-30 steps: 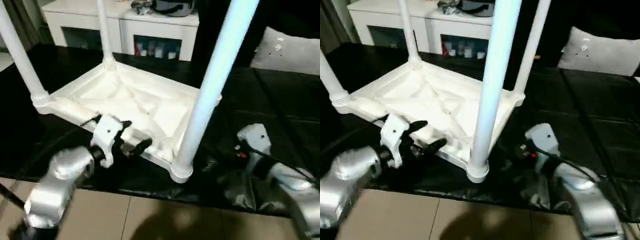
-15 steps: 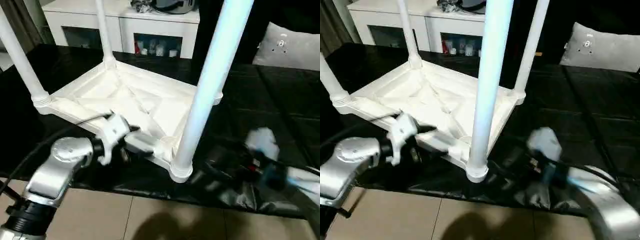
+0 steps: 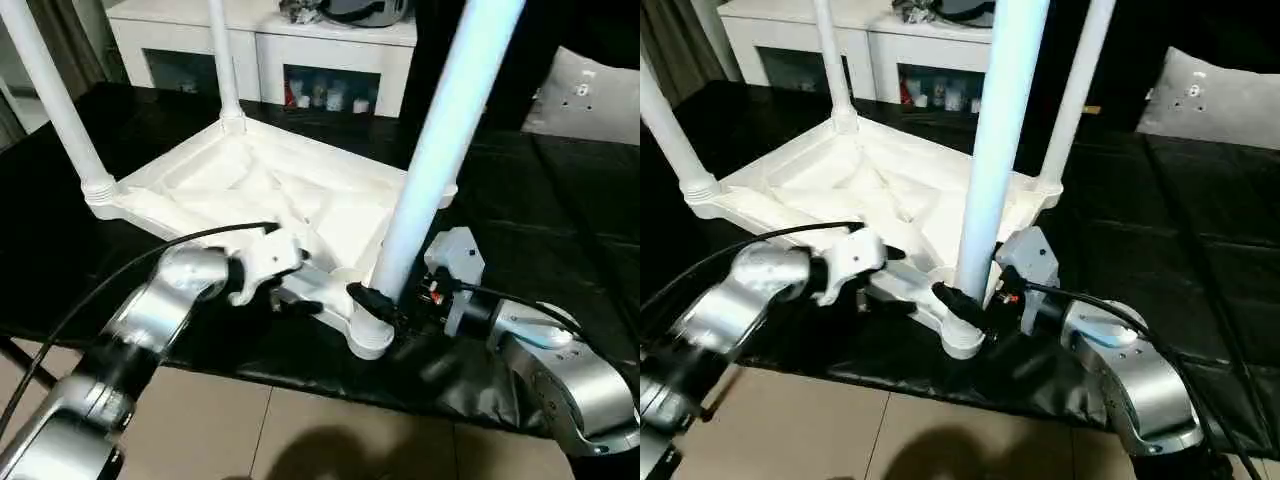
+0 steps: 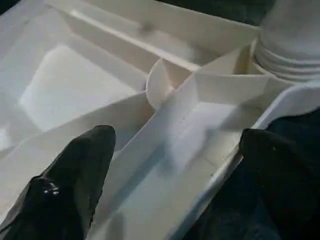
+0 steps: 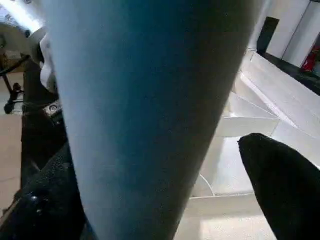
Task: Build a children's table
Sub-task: Rotate table base
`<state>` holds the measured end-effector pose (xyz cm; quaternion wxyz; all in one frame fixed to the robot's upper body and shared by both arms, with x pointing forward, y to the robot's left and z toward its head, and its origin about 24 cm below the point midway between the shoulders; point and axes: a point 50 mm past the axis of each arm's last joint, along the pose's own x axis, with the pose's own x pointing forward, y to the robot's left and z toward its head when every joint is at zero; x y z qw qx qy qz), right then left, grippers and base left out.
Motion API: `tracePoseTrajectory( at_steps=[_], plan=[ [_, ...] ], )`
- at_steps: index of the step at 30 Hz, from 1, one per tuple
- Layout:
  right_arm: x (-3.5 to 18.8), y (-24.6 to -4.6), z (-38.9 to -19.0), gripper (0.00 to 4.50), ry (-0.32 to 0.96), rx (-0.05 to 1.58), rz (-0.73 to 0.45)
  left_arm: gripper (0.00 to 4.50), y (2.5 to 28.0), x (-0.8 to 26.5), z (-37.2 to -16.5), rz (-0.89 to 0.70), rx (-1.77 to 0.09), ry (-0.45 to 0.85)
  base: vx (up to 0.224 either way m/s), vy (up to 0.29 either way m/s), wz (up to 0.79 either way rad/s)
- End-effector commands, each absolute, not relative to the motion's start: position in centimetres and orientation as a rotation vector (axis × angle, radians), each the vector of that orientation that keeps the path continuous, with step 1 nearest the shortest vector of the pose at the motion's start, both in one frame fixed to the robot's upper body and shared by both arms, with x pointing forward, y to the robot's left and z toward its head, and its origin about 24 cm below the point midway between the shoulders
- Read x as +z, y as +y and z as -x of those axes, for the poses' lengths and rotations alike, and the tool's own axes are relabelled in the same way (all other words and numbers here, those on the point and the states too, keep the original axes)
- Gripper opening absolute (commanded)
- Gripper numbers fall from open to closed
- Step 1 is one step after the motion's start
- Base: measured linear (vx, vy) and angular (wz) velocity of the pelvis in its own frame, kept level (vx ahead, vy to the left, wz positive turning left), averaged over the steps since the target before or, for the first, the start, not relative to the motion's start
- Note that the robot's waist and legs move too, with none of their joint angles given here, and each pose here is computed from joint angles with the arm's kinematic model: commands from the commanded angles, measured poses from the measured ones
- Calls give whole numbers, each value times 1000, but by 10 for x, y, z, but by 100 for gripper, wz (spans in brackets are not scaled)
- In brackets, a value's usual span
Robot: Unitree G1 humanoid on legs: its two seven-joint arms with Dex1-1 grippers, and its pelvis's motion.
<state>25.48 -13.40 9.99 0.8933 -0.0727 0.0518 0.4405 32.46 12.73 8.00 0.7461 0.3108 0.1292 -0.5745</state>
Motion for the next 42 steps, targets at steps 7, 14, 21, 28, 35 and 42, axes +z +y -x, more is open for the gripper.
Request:
tracePoseTrajectory(
  at_steps=[7,14,21,28,35,42],
  plan=[
    [96,-143,-258,450,116,840,177,445,142,65,-333,-806,-1363,502,0,0,0],
    [93,-151,-261,450,120,810,190,445,147,87,-343,-681,-1375,518,0,0,0],
    [92,-152,-261,450,112,801,194,445,155,68,-335,-712,-1455,671,0,0,0],
    [97,-153,-267,450,94,769,194,445,151,57,-328,-742,-1529,734,0,0,0],
    [103,-167,-273,450,79,677,221,445,146,62,-321,-702,-1662,765,0,0,0],
    [105,-183,-281,450,80,597,247,445,136,70,-320,-651,-1692,700,0,0,0]
  ],
)
